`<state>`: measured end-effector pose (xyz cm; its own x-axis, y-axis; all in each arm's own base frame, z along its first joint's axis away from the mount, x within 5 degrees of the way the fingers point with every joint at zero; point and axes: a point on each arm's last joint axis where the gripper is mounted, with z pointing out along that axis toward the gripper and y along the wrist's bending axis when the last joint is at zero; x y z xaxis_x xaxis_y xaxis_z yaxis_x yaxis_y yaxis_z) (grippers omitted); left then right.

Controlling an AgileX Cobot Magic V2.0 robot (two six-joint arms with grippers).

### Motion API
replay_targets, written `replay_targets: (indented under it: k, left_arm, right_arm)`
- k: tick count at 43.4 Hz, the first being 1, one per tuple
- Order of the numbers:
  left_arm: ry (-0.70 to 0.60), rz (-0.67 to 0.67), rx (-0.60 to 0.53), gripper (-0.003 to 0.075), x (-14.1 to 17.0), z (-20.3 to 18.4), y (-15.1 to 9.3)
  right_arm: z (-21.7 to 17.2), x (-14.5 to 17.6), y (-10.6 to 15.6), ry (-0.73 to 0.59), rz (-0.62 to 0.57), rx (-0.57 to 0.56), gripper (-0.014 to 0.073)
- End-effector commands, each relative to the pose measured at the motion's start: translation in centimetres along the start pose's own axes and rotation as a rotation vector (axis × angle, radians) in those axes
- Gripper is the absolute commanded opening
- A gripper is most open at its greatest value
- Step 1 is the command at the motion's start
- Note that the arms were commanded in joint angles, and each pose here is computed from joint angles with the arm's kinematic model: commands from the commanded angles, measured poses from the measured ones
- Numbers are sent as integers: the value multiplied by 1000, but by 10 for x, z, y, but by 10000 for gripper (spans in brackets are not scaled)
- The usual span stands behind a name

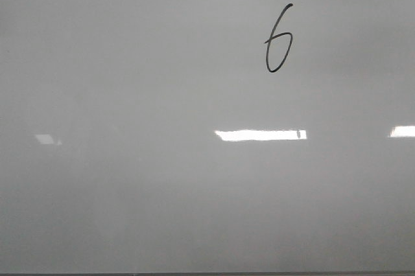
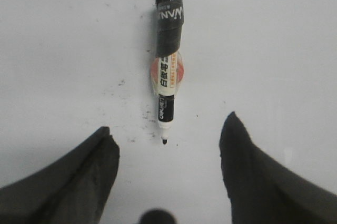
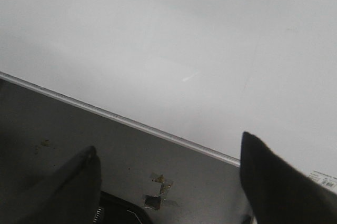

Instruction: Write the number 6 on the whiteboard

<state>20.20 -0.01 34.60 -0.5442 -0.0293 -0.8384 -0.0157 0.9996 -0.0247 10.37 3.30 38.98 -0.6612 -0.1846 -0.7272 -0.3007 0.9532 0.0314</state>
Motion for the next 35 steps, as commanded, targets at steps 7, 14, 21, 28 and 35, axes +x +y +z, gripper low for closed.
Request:
replay_targets:
  k: [7,14,21,28,35]
  left_arm:
    - [-97,73,25,419,2,-71,-2]
    - [-117,166,130,419,16,-100,-15]
    - [-70,182,128,419,34,-119,-12]
    - [-132,96,89,419,41,-130,-5]
    - [-139,95,90,419,41,-130,-5]
  right_arm:
    - [-28,-1,-1,-156,21,20,569]
    - [-38,9,0,-191,18,23,569]
    - [-36,21,0,-190,18,23,569]
    - [-29,25,-1,-192,19,23,569]
    - [-27,25,-1,-199,19,23,538]
